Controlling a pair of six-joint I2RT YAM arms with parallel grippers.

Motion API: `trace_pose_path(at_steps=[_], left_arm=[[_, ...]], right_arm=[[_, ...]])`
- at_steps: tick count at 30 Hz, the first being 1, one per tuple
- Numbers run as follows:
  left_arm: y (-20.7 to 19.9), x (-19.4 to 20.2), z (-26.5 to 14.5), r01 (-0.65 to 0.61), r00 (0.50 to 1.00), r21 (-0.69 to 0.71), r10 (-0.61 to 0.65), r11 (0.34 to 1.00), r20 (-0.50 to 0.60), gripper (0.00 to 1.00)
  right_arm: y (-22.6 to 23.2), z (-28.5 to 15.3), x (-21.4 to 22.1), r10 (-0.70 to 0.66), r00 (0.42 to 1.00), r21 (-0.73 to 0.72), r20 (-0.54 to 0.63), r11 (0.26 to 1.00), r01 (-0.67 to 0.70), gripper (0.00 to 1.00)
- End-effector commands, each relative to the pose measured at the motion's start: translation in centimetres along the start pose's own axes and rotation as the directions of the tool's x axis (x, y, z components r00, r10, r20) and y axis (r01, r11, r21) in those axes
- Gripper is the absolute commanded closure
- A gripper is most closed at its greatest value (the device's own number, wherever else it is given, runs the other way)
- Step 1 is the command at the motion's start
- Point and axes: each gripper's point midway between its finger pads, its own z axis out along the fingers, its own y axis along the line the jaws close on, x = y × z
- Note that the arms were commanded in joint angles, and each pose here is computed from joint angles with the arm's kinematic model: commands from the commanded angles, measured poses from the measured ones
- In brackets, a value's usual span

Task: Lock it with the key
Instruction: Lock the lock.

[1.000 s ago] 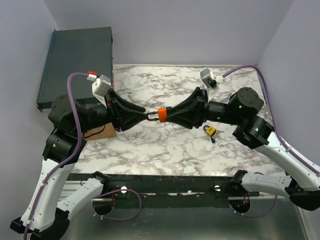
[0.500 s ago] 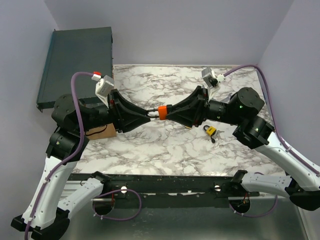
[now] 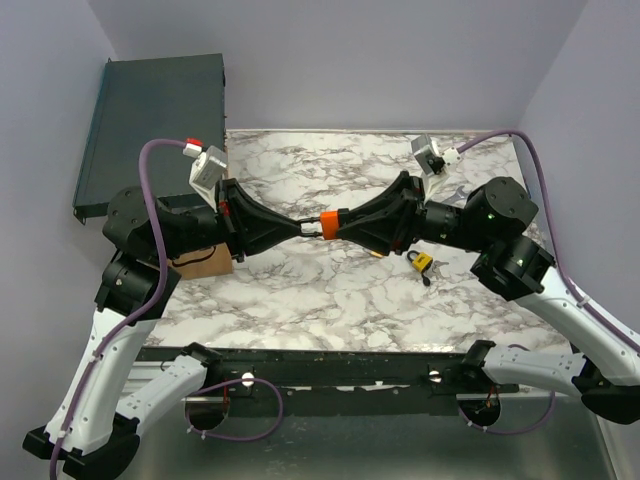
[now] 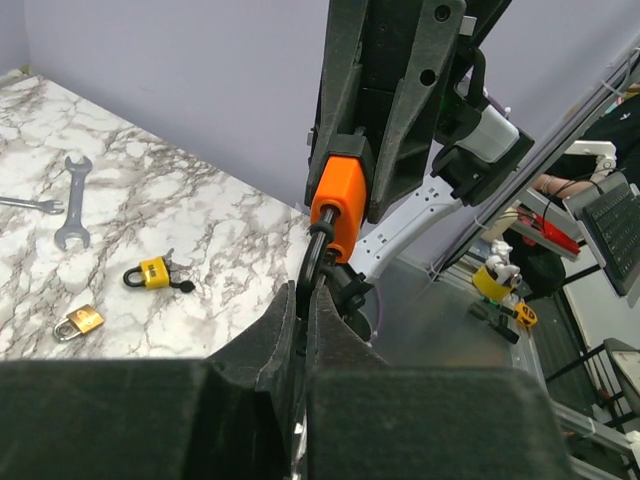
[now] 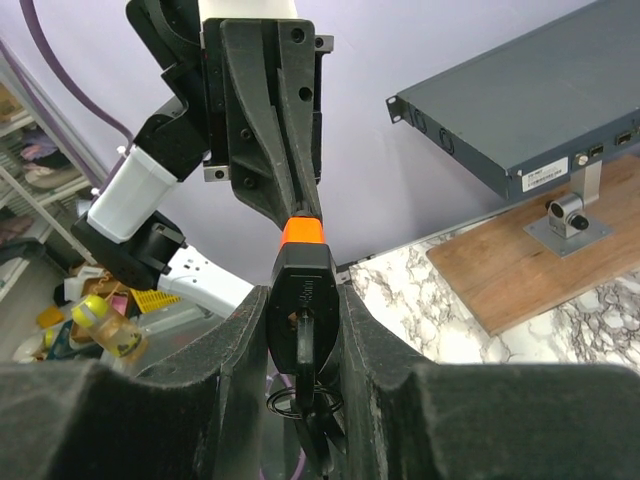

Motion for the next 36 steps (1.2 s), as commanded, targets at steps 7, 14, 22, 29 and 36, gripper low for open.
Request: trace_pose_path(at_steps=[7,14,22,29,36], left_arm=[[-1.3,-0.7,0.0,-0.026,0.999,0.062,0.024,0.998,0.031,1.0],[-1.7,-1.2,0.2,-0.049,0.998,0.065,0.045,0.997,0.053,1.0],[-1.5,-1.1,1.1,-0.03,0.998,0.07,0.026,0.997,0.054,1.0],[-1.1,-0.5,1.8,-0.036,0.999,0.043,0.035,0.998,0.028,1.0],[-0.8,-0.4,1.9,-0.028,0.999,0.03,0.027,0.999,0.032,1.0]], right_arm=[[1.8,0.5,-1.3,0.016,0.998,-0.101,0.057,0.995,-0.011,0.99],[1.0,1.6,0.6,0.068,0.998,-0.122,0.01,0.99,-0.067,0.99],[0.3,1.9,1.4,0.079,0.997,-0.102,-0.002,0.992,-0.079,0.99],[0.2,2.3,2.3,0.085,0.996,-0.098,-0.024,0.991,-0.087,0.99],[0.3,2.8,3.3,0.086,0.995,-0.094,-0.053,0.991,-0.09,0.99]])
